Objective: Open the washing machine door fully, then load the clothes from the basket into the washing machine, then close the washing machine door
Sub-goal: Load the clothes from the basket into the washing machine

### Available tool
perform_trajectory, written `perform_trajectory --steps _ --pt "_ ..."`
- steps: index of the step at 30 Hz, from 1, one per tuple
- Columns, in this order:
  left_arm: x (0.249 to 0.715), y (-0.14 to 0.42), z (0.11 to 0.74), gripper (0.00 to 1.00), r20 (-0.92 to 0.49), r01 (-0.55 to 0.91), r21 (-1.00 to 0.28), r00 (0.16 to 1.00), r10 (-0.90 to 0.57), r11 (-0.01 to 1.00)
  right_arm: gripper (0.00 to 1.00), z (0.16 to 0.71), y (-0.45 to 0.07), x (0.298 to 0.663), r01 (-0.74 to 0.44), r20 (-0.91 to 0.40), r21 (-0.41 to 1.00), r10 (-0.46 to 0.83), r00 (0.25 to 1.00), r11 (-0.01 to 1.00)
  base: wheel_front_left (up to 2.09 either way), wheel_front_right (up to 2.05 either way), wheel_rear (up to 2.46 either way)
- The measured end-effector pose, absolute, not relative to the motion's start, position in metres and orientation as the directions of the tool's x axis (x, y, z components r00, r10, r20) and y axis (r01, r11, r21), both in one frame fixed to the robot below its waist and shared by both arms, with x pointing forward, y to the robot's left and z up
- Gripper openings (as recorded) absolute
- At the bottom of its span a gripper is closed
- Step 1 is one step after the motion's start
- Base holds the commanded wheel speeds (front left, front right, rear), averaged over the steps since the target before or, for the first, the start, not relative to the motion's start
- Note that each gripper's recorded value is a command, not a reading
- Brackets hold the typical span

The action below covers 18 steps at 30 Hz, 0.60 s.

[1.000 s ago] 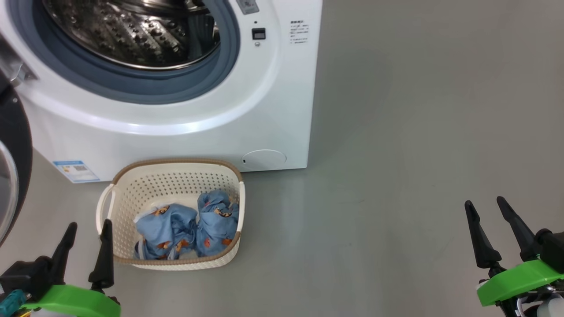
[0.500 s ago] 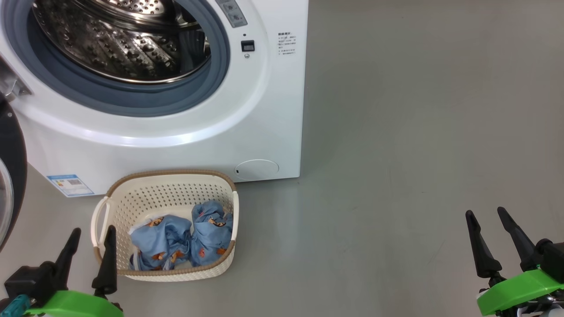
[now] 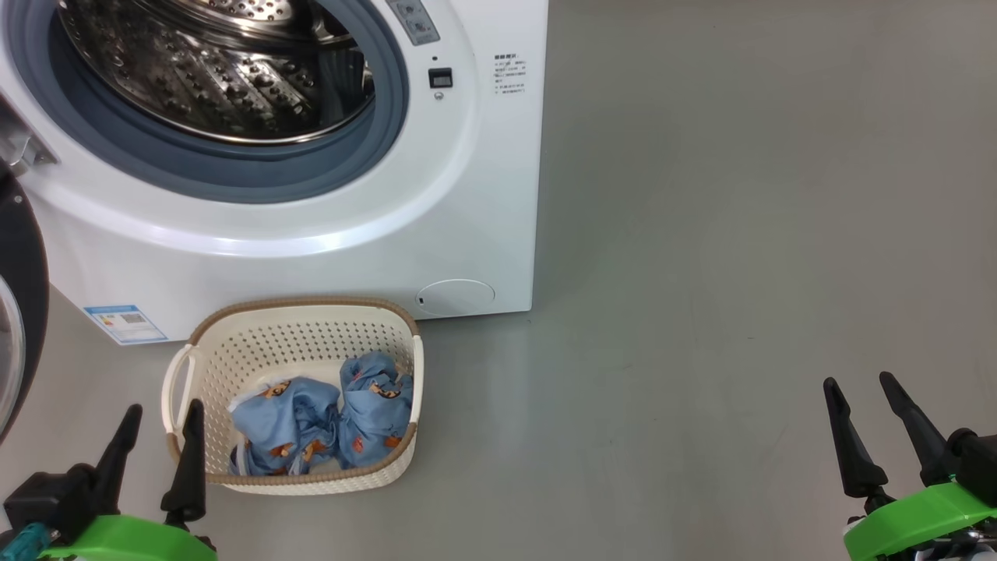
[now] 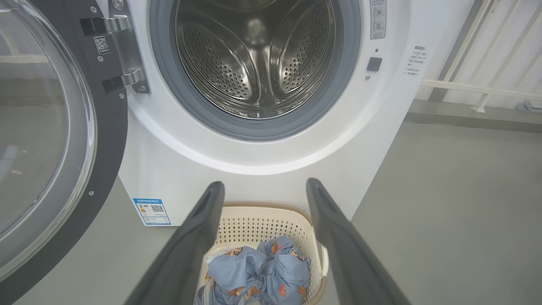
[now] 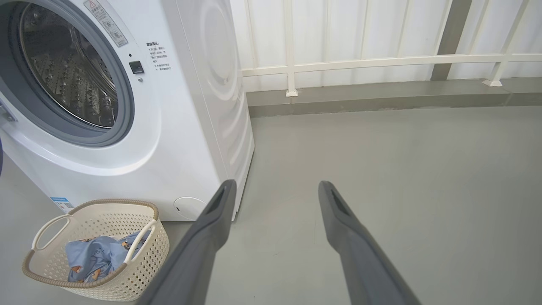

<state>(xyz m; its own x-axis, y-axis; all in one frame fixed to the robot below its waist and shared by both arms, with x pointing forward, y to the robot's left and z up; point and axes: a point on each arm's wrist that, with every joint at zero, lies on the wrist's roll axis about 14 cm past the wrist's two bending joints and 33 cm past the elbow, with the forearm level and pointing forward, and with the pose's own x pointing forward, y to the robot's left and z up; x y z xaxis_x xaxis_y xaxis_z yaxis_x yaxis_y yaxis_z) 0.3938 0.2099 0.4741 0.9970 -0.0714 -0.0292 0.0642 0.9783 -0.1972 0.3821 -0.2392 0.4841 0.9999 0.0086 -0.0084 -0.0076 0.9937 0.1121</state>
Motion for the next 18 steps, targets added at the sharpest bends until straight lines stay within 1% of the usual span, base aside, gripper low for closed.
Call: perform_trajectory --steps 3,7,18 --pt "0.3943 0.2094 0.4744 1.0 -0.028 0.065 -0.211 0.997 -0.072 0.975 1.0 0.4836 -0.2392 0.3821 -0.007 -0.01 0.112 0.009 1.0 0.994 0.11 -0.41 0.3" --pt "0.3947 0.2091 0.4729 1.0 -0.033 0.069 -0.211 0.996 -0.077 0.975 1.0 0.4818 -0.2388 0.3826 -0.008 -0.015 0.112 0.01 1.0 0.994 0.3 -1.11 0.81" --pt "0.3966 0.2079 0.4691 1.0 -0.044 0.075 -0.206 0.995 -0.086 0.976 1.0 0.4777 -0.236 0.3845 -0.013 -0.026 0.115 0.017 1.0 0.993 0.72 -1.68 0.96"
